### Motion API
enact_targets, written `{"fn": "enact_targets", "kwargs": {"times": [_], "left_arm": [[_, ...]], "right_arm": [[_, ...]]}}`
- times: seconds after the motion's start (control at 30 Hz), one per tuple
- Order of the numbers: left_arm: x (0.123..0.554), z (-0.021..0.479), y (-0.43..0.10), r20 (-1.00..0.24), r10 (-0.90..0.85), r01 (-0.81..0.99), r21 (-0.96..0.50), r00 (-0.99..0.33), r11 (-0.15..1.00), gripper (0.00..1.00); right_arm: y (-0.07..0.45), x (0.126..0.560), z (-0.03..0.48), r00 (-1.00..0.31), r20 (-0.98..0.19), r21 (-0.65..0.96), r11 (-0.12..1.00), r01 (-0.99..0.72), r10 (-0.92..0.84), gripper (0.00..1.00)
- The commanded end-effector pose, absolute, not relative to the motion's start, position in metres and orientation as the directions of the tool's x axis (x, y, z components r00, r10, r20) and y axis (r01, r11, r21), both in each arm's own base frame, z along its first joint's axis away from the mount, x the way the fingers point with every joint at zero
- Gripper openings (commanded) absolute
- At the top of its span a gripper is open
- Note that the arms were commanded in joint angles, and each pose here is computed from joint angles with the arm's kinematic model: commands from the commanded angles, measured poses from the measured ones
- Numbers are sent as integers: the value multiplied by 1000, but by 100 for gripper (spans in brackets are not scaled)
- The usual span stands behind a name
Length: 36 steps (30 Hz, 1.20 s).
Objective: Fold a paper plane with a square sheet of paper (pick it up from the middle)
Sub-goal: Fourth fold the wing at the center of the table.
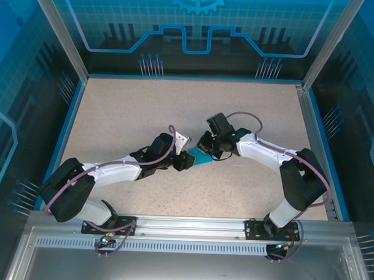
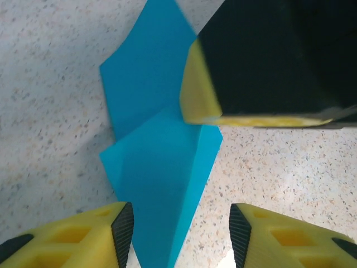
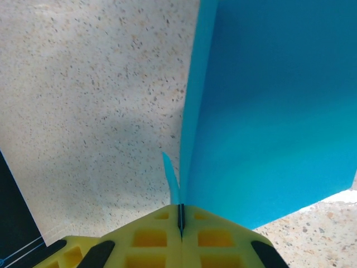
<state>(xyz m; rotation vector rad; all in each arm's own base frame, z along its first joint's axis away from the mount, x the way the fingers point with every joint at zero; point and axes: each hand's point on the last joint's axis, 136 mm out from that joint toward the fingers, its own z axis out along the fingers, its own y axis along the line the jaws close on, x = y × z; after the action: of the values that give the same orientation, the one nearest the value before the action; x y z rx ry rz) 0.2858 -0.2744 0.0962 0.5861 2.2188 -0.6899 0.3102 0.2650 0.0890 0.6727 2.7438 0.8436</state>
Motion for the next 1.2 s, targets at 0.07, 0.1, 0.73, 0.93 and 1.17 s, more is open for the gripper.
{"fn": "enact_targets", "kwargs": {"times": [0.07, 0.1, 0.73, 0.93, 1.17], "left_arm": [[280, 95, -293, -824, 258, 725, -243, -505, 644, 47], [280, 92, -293, -823, 268, 731, -236, -500, 641, 46], [282, 68, -282, -830, 318, 735, -152, -458, 661, 25], [281, 61, -281, -823, 340, 743, -140, -454, 655, 27], [281, 60, -283, -822, 350, 751, -133, -448, 647, 15]], "right_arm": [[273, 302, 78, -873, 50, 575, 701, 422, 484, 2], [273, 302, 77, -874, 57, 575, 699, 424, 483, 3], [268, 300, 74, -868, 125, 575, 678, 457, 480, 8], [267, 301, 76, -865, 142, 584, 665, 465, 481, 8], [267, 301, 78, -876, 147, 598, 664, 448, 459, 10]]}}
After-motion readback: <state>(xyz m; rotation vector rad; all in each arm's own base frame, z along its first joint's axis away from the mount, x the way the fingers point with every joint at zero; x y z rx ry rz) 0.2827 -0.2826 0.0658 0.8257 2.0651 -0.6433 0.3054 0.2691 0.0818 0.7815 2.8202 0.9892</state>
